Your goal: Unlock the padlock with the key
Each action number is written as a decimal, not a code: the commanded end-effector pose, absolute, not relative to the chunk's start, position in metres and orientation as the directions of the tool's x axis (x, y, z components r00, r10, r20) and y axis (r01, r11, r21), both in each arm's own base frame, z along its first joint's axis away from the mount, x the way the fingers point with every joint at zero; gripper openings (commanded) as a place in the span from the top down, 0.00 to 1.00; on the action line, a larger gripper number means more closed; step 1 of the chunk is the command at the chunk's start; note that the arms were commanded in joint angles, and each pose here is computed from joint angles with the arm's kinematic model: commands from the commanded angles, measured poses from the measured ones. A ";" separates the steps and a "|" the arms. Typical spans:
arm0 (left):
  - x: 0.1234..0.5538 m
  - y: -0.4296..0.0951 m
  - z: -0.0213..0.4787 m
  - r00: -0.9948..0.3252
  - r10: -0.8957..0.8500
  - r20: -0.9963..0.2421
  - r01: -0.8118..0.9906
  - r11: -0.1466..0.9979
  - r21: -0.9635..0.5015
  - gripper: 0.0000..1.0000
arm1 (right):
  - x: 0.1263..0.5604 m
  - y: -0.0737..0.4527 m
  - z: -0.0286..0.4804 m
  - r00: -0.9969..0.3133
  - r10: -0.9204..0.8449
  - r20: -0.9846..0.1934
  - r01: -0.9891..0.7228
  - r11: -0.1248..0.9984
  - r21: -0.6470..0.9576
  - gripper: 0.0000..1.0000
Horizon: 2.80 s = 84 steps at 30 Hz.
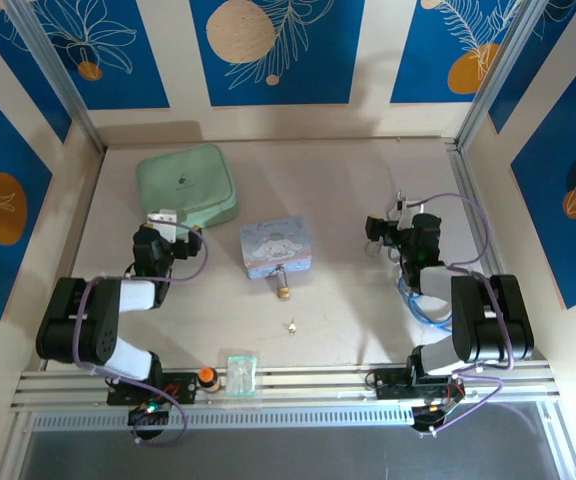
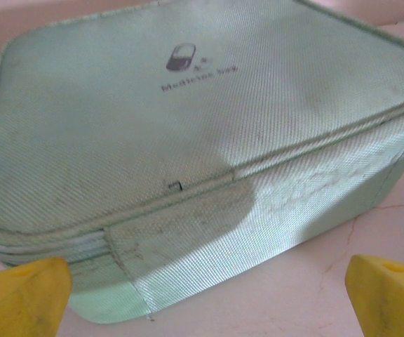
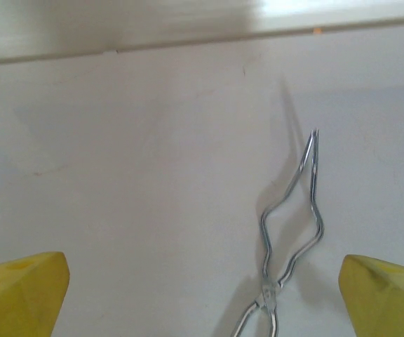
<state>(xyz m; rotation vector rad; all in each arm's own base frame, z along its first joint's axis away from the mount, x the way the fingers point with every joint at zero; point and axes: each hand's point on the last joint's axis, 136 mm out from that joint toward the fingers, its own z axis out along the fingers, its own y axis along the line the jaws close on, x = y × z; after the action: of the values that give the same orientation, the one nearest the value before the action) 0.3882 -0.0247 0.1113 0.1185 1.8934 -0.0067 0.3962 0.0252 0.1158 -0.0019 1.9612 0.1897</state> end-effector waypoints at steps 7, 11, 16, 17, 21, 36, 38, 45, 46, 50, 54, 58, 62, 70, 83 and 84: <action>0.372 -0.019 0.194 -0.273 -0.241 -0.931 -0.020 0.969 -0.245 0.00 | 0.376 0.020 0.168 -0.395 0.239 -0.887 -0.007 0.965 0.263 0.01; 0.366 -0.024 0.204 -0.238 -0.466 -0.852 -0.039 0.881 -0.471 0.00 | 0.362 0.011 0.174 -0.463 0.407 -0.787 0.122 0.909 0.399 0.01; 0.336 -0.011 0.159 -0.397 -0.632 -0.665 -0.317 0.775 -0.547 0.00 | 0.345 0.049 0.182 -0.553 0.416 -0.722 -0.033 0.855 0.518 0.01; 0.334 -0.019 0.158 -0.435 -0.620 -0.653 -0.297 0.783 -0.546 0.00 | 0.340 0.061 0.184 -0.574 0.383 -0.724 -0.088 0.850 0.519 0.01; 0.321 -0.041 0.152 -0.522 -0.612 -0.594 -0.267 0.779 -0.567 0.00 | 0.324 0.084 0.174 -0.655 0.300 -0.694 -0.128 0.860 0.493 0.01; 0.259 -0.178 0.147 -0.819 -0.241 -0.521 0.085 0.847 -0.525 0.00 | 0.223 0.208 0.111 -0.851 0.043 -0.523 -0.210 0.885 0.416 0.06; 0.252 -0.189 0.145 -0.827 -0.216 -0.518 0.108 0.845 -0.524 0.00 | 0.210 0.218 0.101 -0.862 0.015 -0.507 -0.217 0.892 0.397 0.11; 0.230 -0.224 0.134 -0.857 -0.172 -0.486 0.147 0.822 -0.550 0.01 | 0.176 0.252 0.065 -0.909 -0.059 -0.412 -0.221 0.907 0.357 0.25; 0.228 -0.226 0.132 -0.859 -0.168 -0.484 0.147 0.823 -0.548 0.01 | 0.173 0.255 0.063 -0.913 -0.067 -0.403 -0.222 0.909 0.351 0.26; 0.220 -0.236 0.126 -0.867 -0.143 -0.477 0.160 0.827 -0.539 0.01 | 0.162 0.273 0.051 -0.917 -0.112 -0.382 -0.249 0.911 0.330 0.34; 0.213 -0.243 0.120 -0.876 -0.126 -0.466 0.169 0.823 -0.542 0.02 | 0.155 0.284 0.044 -0.913 -0.163 -0.374 -0.288 0.906 0.309 0.37; 0.212 -0.240 0.116 -0.872 -0.154 -0.464 0.151 0.818 -0.556 0.03 | 0.152 0.292 0.040 -0.912 -0.188 -0.365 -0.307 0.902 0.304 0.41; 0.210 -0.233 0.112 -0.873 -0.156 -0.462 0.139 0.828 -0.543 0.03 | 0.146 0.295 0.035 -0.907 -0.219 -0.360 -0.318 0.916 0.244 0.42; 0.208 -0.232 0.112 -0.874 -0.179 -0.453 0.121 0.821 -0.558 0.02 | 0.141 0.283 0.026 -0.914 -0.222 -0.339 -0.273 0.956 0.110 0.48; 0.207 -0.228 0.103 -0.872 -0.209 -0.442 0.092 0.818 -0.568 0.02 | 0.134 0.281 0.010 -0.932 -0.226 -0.283 -0.261 0.961 0.093 0.68; 0.207 -0.229 0.102 -0.873 -0.211 -0.439 0.089 0.817 -0.570 0.02 | 0.132 0.280 0.009 -0.936 -0.225 -0.272 -0.257 0.962 0.088 0.68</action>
<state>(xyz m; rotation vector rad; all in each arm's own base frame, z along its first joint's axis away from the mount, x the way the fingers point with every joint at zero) 0.2061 -0.2273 0.1007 -0.0724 2.5259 -0.8056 0.1373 0.2843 0.0161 -0.3862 2.8022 0.2161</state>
